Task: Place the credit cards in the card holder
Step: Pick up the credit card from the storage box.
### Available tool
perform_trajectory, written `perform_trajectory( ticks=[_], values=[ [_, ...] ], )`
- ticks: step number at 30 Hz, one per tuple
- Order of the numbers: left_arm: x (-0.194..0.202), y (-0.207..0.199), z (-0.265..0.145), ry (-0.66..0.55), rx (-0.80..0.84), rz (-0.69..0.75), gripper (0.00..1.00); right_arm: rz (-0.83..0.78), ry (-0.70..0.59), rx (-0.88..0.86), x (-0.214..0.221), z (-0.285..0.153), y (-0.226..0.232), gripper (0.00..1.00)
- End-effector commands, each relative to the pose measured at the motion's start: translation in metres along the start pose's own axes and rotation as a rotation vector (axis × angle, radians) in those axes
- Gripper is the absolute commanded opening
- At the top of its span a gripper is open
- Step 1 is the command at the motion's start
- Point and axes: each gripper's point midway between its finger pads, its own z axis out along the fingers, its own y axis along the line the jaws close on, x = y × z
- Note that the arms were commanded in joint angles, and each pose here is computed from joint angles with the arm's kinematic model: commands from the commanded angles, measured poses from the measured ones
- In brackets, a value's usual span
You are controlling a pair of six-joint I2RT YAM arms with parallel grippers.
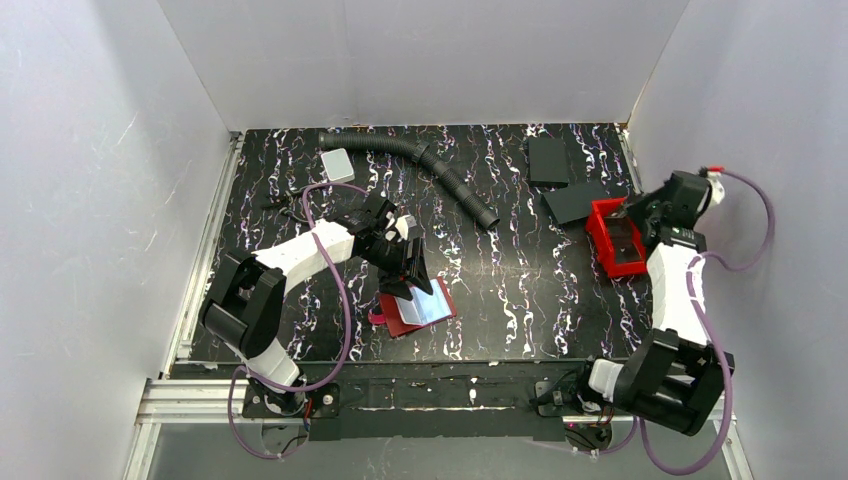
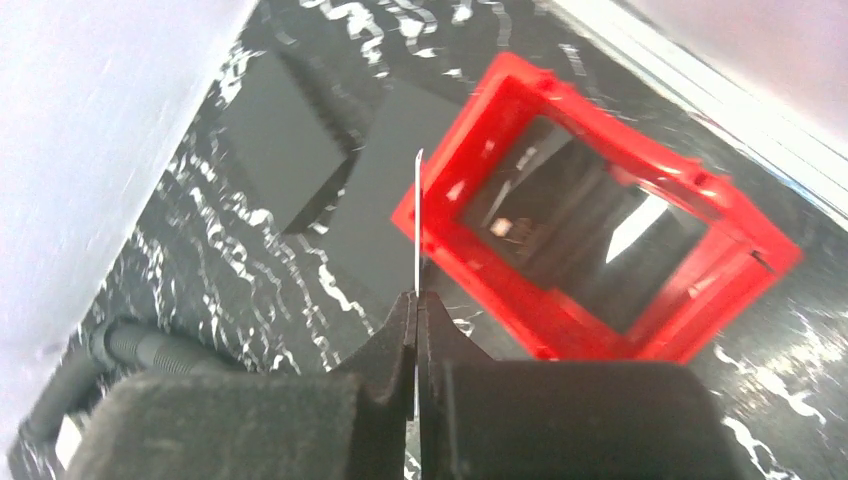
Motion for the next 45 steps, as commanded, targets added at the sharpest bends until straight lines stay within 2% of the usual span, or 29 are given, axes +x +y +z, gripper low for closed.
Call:
perform_trajectory(
  ticks=[1, 8, 12, 19, 24, 28, 30, 31, 32, 36, 40, 41, 45],
  values=[
    [-0.002, -0.008, -0.009, -0.028, 0.003, 0.04, 0.59, -0.21, -0.014, -0.109, -0.003, -0.014, 0.05, 0.01],
    [0.001, -0.01, -0.015, -0.052, 0.007, 0.048, 0.59, -0.332, 0.06, -0.296, 0.022, -0.043, 0.109, 0.01],
    [0.002, -0.014, -0.02, -0.067, 0.013, 0.053, 0.6, -0.395, 0.138, -0.435, 0.051, -0.069, 0.143, 0.01],
    [0.003, -0.022, -0.037, -0.116, 0.012, 0.065, 0.61, -0.503, 0.34, -0.698, 0.132, -0.127, 0.179, 0.01],
    [0.007, -0.031, -0.057, -0.178, 0.014, 0.086, 0.63, -0.52, 0.482, -0.93, 0.177, -0.172, 0.194, 0.01],
    [0.011, -0.045, -0.085, -0.266, 0.072, 0.09, 0.65, -0.484, 0.703, -1.167, 0.238, -0.217, 0.201, 0.01],
    [0.007, -0.069, -0.116, -0.402, 0.265, 0.064, 0.7, -0.467, 0.81, -1.274, 0.274, -0.247, 0.205, 0.01],
    [0.007, -0.085, -0.137, -0.543, 0.404, 0.017, 0.71, -0.298, 0.86, -1.37, 0.276, -0.267, 0.208, 0.01],
    [0.006, -0.086, -0.14, -0.566, 0.418, 0.002, 0.71, -0.242, 0.879, -1.407, 0.273, -0.274, 0.209, 0.01],
    [-0.003, -0.099, -0.15, -0.626, 0.531, -0.042, 0.7, -0.089, 0.877, -1.472, 0.258, -0.295, 0.218, 0.01],
    [-0.01, -0.09, -0.146, -0.648, 0.493, -0.108, 0.7, -0.009, 0.833, -1.337, 0.255, -0.277, 0.222, 0.01],
    [-0.01, -0.082, -0.14, -0.627, 0.467, -0.168, 0.7, 0.008, 0.841, -1.289, 0.259, -0.27, 0.219, 0.01],
    [-0.012, -0.073, -0.133, -0.615, 0.434, -0.247, 0.7, 0.053, 0.867, -1.21, 0.266, -0.258, 0.215, 0.01]
  ],
)
